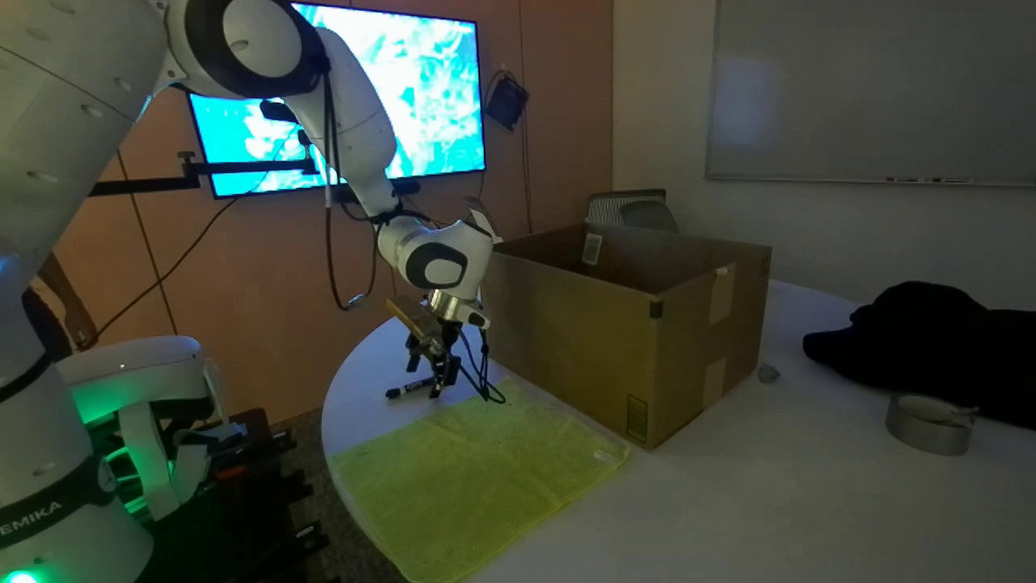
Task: Put the marker on the cloth, then fold the cloth and put it in the box
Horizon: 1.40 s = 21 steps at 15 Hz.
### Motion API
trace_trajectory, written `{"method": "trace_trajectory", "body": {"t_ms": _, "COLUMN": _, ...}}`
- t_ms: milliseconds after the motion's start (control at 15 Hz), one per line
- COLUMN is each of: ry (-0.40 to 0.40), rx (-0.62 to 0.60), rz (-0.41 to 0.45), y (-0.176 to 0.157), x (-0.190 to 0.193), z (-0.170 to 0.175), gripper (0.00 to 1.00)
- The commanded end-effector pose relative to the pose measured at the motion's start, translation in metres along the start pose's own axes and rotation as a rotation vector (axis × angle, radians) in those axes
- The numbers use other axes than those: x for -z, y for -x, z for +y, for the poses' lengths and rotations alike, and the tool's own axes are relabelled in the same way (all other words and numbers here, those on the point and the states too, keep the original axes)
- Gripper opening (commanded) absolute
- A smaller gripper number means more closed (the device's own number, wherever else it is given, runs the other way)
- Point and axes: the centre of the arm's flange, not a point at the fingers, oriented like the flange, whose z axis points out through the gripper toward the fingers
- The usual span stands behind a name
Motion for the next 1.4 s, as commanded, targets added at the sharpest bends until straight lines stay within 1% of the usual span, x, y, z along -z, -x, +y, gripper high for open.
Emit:
{"method": "trace_trajectory", "body": {"t_ms": 0, "ry": 0.061, "rx": -0.034, "rz": 0.041, "y": -0.008, "x": -0.009, "z": -0.01, "gripper": 1.0}}
{"method": "trace_trajectory", "body": {"t_ms": 267, "ry": 0.111, "rx": -0.051, "rz": 0.037, "y": -0.006, "x": -0.011, "z": -0.016, "gripper": 1.0}}
{"method": "trace_trajectory", "body": {"t_ms": 600, "ry": 0.171, "rx": -0.036, "rz": 0.034, "y": 0.001, "x": -0.014, "z": -0.029, "gripper": 1.0}}
{"method": "trace_trajectory", "body": {"t_ms": 667, "ry": 0.181, "rx": -0.032, "rz": 0.035, "y": 0.003, "x": -0.016, "z": -0.031, "gripper": 0.99}}
{"method": "trace_trajectory", "body": {"t_ms": 733, "ry": 0.187, "rx": -0.03, "rz": 0.033, "y": 0.005, "x": -0.017, "z": -0.033, "gripper": 0.81}}
{"method": "trace_trajectory", "body": {"t_ms": 800, "ry": 0.194, "rx": -0.03, "rz": 0.034, "y": 0.007, "x": -0.018, "z": -0.034, "gripper": 0.74}}
{"method": "trace_trajectory", "body": {"t_ms": 867, "ry": 0.197, "rx": -0.027, "rz": 0.031, "y": 0.009, "x": -0.019, "z": -0.035, "gripper": 0.7}}
{"method": "trace_trajectory", "body": {"t_ms": 933, "ry": 0.201, "rx": -0.03, "rz": 0.032, "y": 0.011, "x": -0.02, "z": -0.035, "gripper": 0.63}}
{"method": "trace_trajectory", "body": {"t_ms": 1133, "ry": 0.2, "rx": -0.029, "rz": 0.032, "y": 0.015, "x": -0.016, "z": -0.04, "gripper": 0.38}}
{"method": "trace_trajectory", "body": {"t_ms": 1267, "ry": 0.209, "rx": -0.024, "rz": 0.023, "y": 0.016, "x": -0.012, "z": -0.043, "gripper": 0.24}}
{"method": "trace_trajectory", "body": {"t_ms": 1333, "ry": 0.212, "rx": -0.021, "rz": 0.02, "y": 0.017, "x": -0.01, "z": -0.043, "gripper": 0.16}}
